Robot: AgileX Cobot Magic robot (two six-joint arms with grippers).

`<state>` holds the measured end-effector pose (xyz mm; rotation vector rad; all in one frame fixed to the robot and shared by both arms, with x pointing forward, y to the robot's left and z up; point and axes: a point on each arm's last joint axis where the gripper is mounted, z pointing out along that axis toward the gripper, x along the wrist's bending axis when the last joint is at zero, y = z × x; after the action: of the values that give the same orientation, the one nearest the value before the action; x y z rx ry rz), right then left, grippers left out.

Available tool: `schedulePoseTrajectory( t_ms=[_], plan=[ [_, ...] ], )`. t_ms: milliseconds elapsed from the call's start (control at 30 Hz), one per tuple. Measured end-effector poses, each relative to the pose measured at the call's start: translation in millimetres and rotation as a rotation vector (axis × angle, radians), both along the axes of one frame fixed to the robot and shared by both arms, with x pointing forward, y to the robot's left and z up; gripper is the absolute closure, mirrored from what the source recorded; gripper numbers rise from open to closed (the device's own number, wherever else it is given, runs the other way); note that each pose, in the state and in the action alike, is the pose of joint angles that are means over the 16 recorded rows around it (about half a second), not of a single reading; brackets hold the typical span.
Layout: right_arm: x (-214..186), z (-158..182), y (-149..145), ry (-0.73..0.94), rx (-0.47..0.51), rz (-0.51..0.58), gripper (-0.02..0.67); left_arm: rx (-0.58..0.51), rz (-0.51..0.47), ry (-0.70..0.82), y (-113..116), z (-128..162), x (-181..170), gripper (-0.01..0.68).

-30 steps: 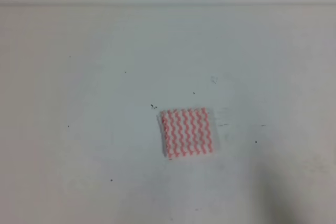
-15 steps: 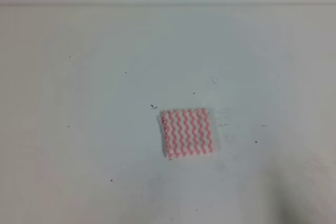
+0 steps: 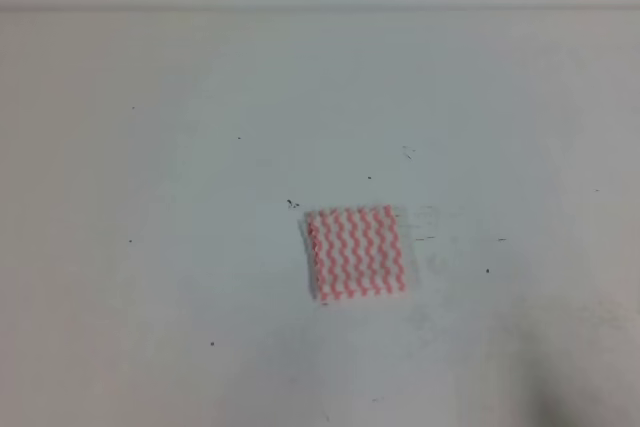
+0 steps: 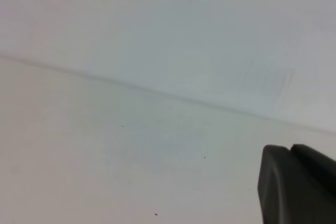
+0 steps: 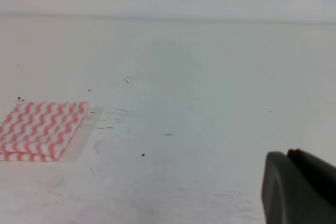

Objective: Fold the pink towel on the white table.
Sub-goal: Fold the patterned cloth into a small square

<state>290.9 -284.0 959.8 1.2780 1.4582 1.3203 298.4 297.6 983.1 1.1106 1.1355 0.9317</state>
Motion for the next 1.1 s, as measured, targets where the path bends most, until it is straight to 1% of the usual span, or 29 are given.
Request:
schedulePoseTrajectory(
  t_ms=[567,900,1100],
  plan=[
    [-0.1,-0.7,-0.3,-0.001,-0.014,-0.001,0.651,-0.005,0.011,0.01,0.9,-0.6,0.5,0.673],
    [0.0,0.4,-0.2,0.001,-0.015,0.0,0.651,0.049,0.082,0.004,7.0,-0.7,1.3,0.673],
    [-0.1,1.2,-0.2,0.001,-0.015,0.001,0.651,0.142,0.061,-0.074,4.5,4.9,0.3,0.673]
  ],
)
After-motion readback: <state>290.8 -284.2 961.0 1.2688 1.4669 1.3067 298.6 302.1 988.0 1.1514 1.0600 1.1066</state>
